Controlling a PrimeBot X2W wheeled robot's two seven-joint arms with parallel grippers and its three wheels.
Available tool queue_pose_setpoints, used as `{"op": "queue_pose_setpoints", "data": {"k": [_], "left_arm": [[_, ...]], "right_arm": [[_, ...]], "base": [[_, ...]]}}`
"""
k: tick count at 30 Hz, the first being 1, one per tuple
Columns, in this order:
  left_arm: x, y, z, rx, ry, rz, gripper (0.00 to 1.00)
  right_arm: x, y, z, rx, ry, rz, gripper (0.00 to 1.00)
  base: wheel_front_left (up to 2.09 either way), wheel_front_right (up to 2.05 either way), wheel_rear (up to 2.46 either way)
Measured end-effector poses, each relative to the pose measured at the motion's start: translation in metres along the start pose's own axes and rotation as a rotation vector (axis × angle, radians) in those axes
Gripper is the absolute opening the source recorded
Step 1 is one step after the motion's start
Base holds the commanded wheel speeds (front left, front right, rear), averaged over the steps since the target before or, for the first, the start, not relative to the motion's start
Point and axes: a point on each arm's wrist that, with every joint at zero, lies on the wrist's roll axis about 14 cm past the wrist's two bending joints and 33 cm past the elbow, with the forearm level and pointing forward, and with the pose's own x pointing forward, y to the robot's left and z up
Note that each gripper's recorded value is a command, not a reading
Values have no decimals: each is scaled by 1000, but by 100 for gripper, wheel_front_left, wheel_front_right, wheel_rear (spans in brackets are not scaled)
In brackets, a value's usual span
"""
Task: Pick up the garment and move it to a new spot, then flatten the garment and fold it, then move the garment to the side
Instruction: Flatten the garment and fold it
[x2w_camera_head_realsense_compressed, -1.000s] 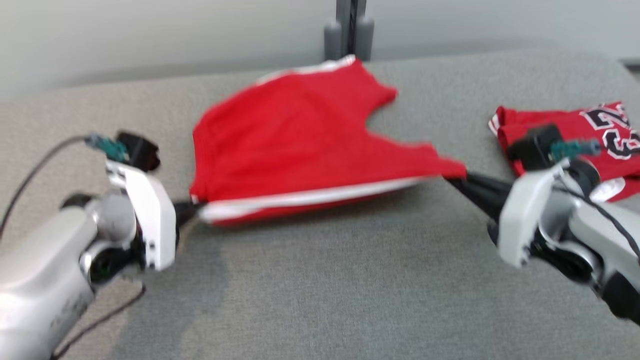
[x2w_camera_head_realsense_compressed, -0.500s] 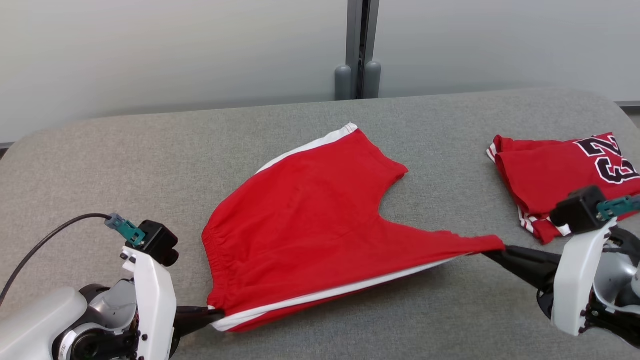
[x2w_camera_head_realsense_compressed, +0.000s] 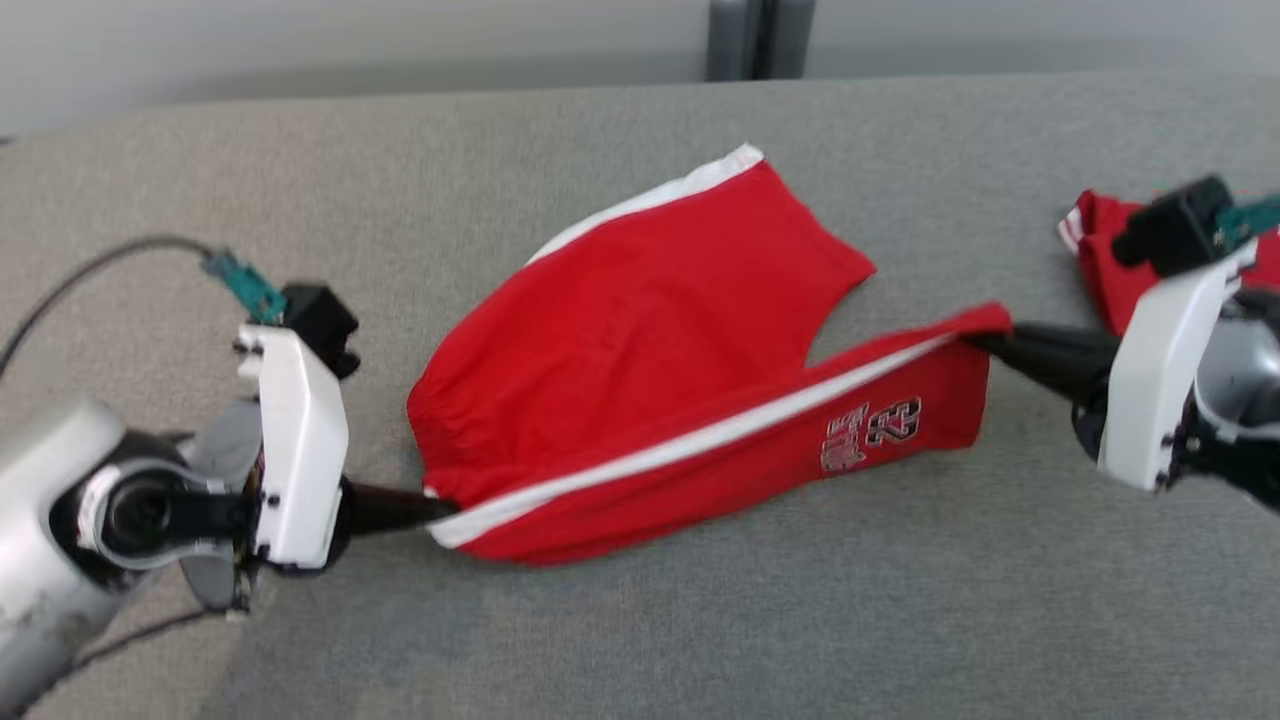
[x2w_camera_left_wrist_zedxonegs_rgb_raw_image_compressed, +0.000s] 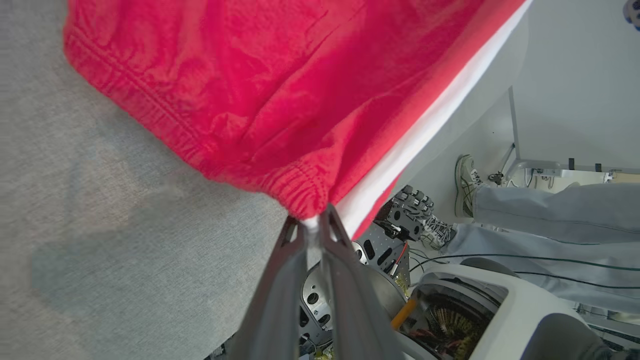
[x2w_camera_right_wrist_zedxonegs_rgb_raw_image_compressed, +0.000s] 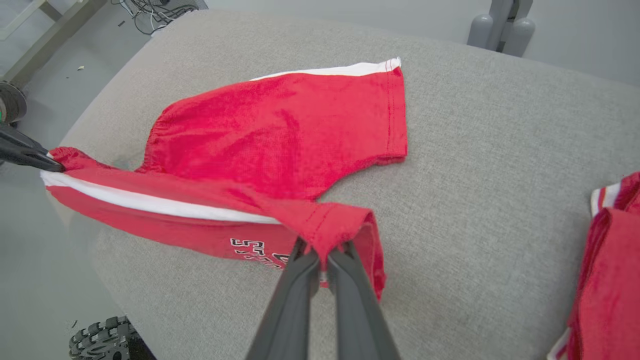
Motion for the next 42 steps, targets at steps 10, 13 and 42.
{"op": "queue_pose_setpoints", "data": {"k": [10,13,42], "left_arm": [[-5,33,63,-91,-31,25,0],[0,48,69,-132,-24,40,0],[18,115,105,-295,-65,105,45]], "right_arm": [[66,-40,37,11,82,-7,0],[88,-45,41,19,92,2,0],[191,-73,49,18,73,6,2]], "base": [[0,0,0],[0,0,0],[0,0,0]]}}
